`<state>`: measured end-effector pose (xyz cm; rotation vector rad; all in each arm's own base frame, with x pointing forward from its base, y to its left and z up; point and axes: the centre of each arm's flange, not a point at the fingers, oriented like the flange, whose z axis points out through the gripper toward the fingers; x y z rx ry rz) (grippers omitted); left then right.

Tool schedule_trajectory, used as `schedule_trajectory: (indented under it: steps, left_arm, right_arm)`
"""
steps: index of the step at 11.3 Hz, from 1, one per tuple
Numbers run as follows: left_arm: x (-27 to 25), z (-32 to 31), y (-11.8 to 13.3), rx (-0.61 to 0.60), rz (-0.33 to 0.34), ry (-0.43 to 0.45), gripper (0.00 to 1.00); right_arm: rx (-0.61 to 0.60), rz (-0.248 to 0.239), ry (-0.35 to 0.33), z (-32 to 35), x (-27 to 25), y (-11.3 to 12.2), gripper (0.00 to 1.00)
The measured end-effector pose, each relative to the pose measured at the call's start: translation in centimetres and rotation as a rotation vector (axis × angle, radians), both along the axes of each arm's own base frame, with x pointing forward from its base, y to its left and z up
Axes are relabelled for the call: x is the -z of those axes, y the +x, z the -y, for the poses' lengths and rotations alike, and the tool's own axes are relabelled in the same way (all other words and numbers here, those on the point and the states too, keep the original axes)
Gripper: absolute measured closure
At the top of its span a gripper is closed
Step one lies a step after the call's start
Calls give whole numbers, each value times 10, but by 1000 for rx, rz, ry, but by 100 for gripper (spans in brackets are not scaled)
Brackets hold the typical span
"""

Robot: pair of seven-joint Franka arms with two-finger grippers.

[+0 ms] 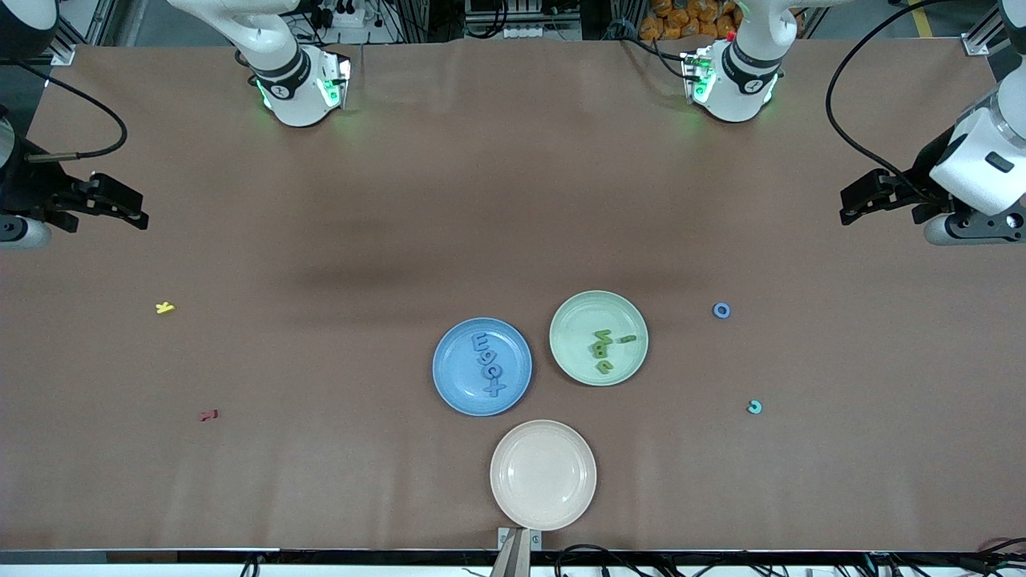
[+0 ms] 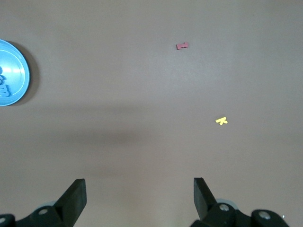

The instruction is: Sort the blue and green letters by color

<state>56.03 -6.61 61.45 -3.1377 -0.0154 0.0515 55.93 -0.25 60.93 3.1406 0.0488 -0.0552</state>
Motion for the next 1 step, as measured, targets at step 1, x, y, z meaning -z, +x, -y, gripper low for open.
schedule_trajectory:
  steps: [1]
  left_arm:
    - [0, 0, 0, 0, 0, 0, 0]
  right_arm:
    - [1, 0, 0, 1, 0, 0, 0]
